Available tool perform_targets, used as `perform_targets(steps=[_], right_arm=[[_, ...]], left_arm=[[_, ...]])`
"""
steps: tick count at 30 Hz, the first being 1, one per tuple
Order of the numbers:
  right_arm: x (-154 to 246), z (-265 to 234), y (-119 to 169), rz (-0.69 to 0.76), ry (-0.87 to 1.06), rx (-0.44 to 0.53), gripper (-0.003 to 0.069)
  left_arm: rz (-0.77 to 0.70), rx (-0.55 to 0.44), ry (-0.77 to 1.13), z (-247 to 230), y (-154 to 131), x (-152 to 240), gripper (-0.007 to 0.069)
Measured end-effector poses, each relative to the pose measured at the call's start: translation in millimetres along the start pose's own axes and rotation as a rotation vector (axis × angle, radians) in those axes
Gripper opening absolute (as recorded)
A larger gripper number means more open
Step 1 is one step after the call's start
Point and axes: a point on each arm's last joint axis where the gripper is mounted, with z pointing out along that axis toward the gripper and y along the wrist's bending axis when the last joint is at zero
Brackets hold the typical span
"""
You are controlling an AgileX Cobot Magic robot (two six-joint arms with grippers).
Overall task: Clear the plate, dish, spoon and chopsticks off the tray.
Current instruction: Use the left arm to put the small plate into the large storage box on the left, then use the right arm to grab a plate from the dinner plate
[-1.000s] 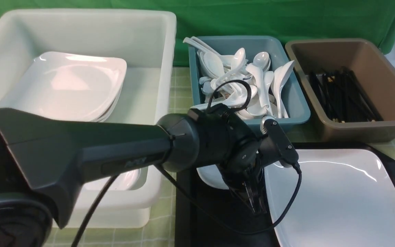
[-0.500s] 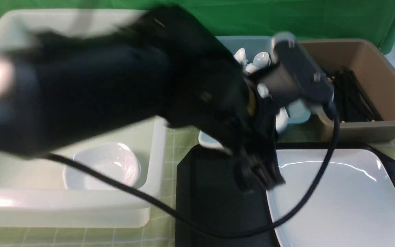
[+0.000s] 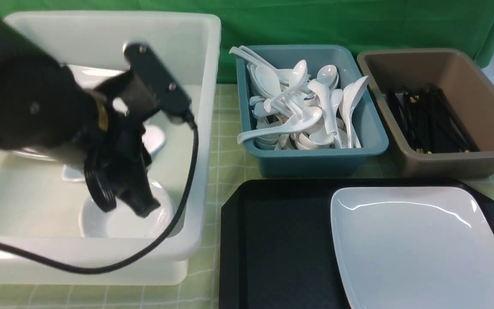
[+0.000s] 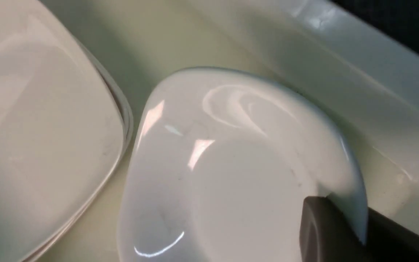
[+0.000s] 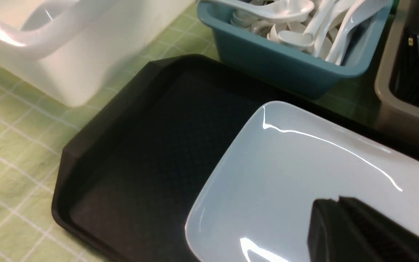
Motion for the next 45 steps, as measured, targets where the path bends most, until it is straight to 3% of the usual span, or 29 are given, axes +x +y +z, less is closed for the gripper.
perform_targets(steps=[8, 13, 19, 22, 24, 28, 32, 33, 35, 38, 41, 45], right_arm=[[-0.3, 0.0, 0.5, 0.005, -0.003, -0.005, 0.0065], [-0.3, 0.0, 0.5, 0.005, -0.004, -0.005, 0.0071], [1.3, 0.0, 1.5, 0.013, 0.014, -0.017, 0.0071], [3.2, -0.1, 2.2, 0.024, 0.036, -0.024, 0.0078], [3.3, 3.5, 3.4, 0.053, 0.072, -0.038, 0.0129], [-5.1, 15.0, 3.9, 0.066, 0.174, -0.052, 0.0229], [-21.7, 36.3, 3.2, 0.077, 0.338, -0.060, 0.0214], [-26.6, 44.6, 2.9, 0.080, 0.405, -0.063, 0.0174], [-29.6, 53.0, 2.7, 0.083, 0.456, -0.065, 0.0143], [-32.9, 87.7, 8.0, 0.102, 0.624, -0.078, 0.0070], [-27.9, 113.8, 22.8, 0.092, 0.731, -0.067, 0.0062], [-17.5, 140.0, 54.0, 0.000, 0.807, 0.048, 0.0101]], left_arm=[[-0.025, 0.029, 0.085, 58.0, 8.0, 14.2, 0.0027], [-0.006, 0.059, 0.133, 80.1, 3.9, 15.6, 0.0074], [-0.021, 0.088, 0.153, 86.3, 0.6, 16.7, 0.0239], [-0.089, 0.106, 0.121, 72.0, -0.1, 15.0, 0.0371], [-0.148, 0.114, 0.074, 45.6, 0.5, 14.7, 0.0501], [-0.216, 0.101, -0.054, 4.7, 1.7, 14.0, 0.0566], [-0.298, 0.079, -0.305, -55.7, 0.3, 14.7, 0.0483], [-0.299, 0.067, -0.401, -77.2, -4.0, 19.1, 0.0398], [-0.287, 0.060, -0.480, -94.5, -9.6, 24.3, 0.0323], [-0.233, 0.066, -0.668, -126.3, -32.7, 47.6, 0.0071], [-0.232, 0.091, -0.770, -133.8, -51.3, 71.7, 0.0015], [-0.266, 0.094, -0.836, -128.1, -64.7, 94.6, 0.0008]])
